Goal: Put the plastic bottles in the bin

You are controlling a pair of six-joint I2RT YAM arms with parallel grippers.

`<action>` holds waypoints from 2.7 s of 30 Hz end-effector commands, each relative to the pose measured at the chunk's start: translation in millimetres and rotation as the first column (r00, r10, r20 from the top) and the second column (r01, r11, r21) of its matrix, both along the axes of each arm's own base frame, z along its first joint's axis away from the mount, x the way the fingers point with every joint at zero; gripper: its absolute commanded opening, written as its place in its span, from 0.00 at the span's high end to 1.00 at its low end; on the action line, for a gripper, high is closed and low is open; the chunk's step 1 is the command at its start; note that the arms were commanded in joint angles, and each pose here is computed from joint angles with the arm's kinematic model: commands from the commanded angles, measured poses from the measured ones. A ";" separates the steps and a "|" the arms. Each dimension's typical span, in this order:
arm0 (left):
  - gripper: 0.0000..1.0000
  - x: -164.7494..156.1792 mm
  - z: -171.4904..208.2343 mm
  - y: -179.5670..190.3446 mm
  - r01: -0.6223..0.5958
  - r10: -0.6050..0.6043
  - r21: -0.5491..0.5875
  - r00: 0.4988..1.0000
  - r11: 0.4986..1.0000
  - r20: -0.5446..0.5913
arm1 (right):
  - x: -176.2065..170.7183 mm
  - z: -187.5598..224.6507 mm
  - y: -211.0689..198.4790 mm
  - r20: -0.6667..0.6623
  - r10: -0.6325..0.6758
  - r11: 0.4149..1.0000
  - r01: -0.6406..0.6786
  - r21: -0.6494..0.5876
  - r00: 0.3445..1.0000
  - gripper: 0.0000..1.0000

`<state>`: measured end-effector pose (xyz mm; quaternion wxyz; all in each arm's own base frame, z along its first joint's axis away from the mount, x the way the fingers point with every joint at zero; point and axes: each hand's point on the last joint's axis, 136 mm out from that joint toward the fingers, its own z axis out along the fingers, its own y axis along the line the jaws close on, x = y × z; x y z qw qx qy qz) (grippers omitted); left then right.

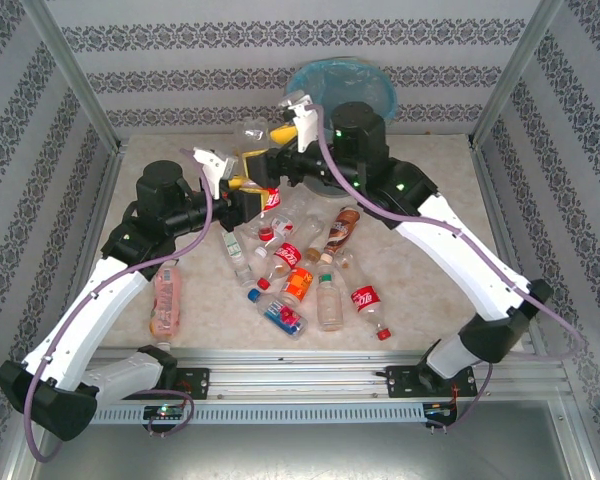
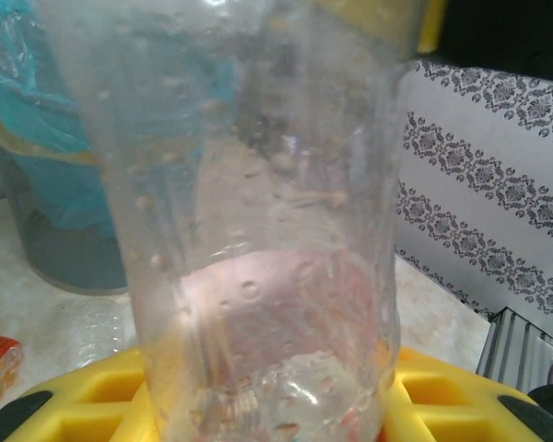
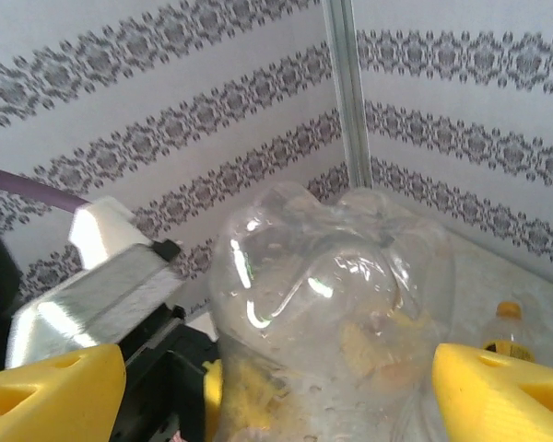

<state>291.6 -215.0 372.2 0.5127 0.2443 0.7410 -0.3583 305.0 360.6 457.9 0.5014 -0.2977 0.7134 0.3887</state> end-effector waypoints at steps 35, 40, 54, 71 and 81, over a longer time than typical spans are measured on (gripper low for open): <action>0.09 22.0 31.3 10.6 -0.119 0.110 0.019 0.959 0.993 0.261 | 88.0 27.8 -46.8 0.017 -0.203 0.978 0.202 0.045 0.979 0.54; 0.08 25.7 48.2 19.4 -0.178 0.171 -0.003 0.940 0.984 0.294 | 122.9 65.3 -87.0 0.188 -0.344 0.939 0.342 0.046 0.920 0.55; 0.09 31.8 38.0 31.9 -0.260 0.251 -0.003 0.929 0.966 0.271 | 254.6 75.6 -175.3 0.473 -0.630 0.718 0.695 0.051 0.616 0.54; 0.09 31.8 5.9 35.9 -0.280 0.265 0.044 0.940 0.959 0.215 | 358.2 -106.2 -172.5 0.284 -0.584 0.758 0.636 -0.145 0.760 0.43; 0.09 29.8 5.3 38.0 -0.286 0.271 0.044 0.938 0.957 0.215 | 346.4 -85.6 -170.6 0.281 -0.584 0.765 0.632 -0.123 0.762 0.23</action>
